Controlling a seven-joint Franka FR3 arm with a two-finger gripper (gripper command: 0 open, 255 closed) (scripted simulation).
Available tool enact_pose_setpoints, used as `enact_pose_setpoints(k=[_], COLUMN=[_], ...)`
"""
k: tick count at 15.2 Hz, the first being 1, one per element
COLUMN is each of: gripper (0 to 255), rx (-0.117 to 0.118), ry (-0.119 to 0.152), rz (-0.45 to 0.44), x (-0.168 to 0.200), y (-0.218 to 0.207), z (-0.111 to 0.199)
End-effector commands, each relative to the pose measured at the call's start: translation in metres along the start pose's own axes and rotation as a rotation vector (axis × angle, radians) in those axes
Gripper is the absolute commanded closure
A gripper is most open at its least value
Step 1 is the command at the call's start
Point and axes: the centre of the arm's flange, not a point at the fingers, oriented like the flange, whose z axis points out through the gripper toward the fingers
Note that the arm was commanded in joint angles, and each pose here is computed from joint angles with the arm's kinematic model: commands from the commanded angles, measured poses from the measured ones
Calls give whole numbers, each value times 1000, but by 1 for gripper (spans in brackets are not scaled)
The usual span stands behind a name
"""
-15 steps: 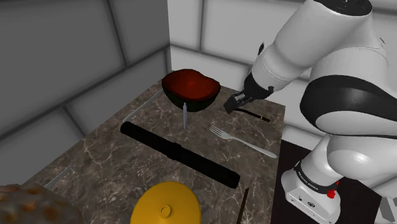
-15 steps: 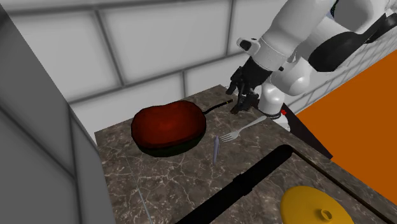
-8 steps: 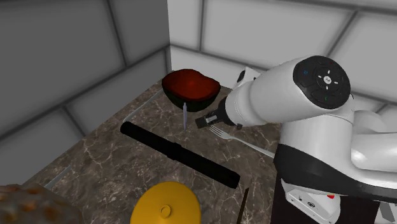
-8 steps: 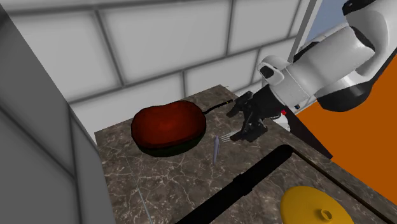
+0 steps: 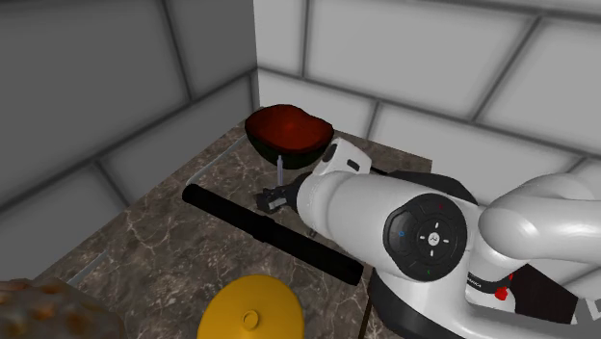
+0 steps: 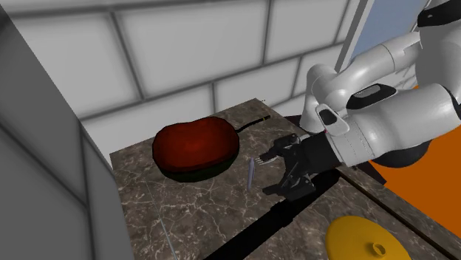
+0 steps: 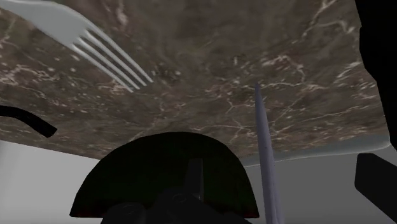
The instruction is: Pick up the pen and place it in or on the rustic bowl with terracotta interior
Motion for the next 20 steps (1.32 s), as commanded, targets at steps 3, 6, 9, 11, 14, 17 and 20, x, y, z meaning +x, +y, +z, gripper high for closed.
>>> enact_pose_setpoints(k=[3, 6, 9, 11, 14, 17, 20], gripper=[0, 0, 0, 0, 255, 255, 255], rx=[1, 1, 1, 1, 1, 1, 1], ry=[5, 5, 5, 5, 5, 5, 5], rz=[2, 2, 2, 2, 2, 2, 2], x=[-1, -1, -1, -1, -1, -1, -1], y=[-2, -2, -2, -2, -2, -2, -2], z=[22, 36, 36, 36, 35, 35, 35])
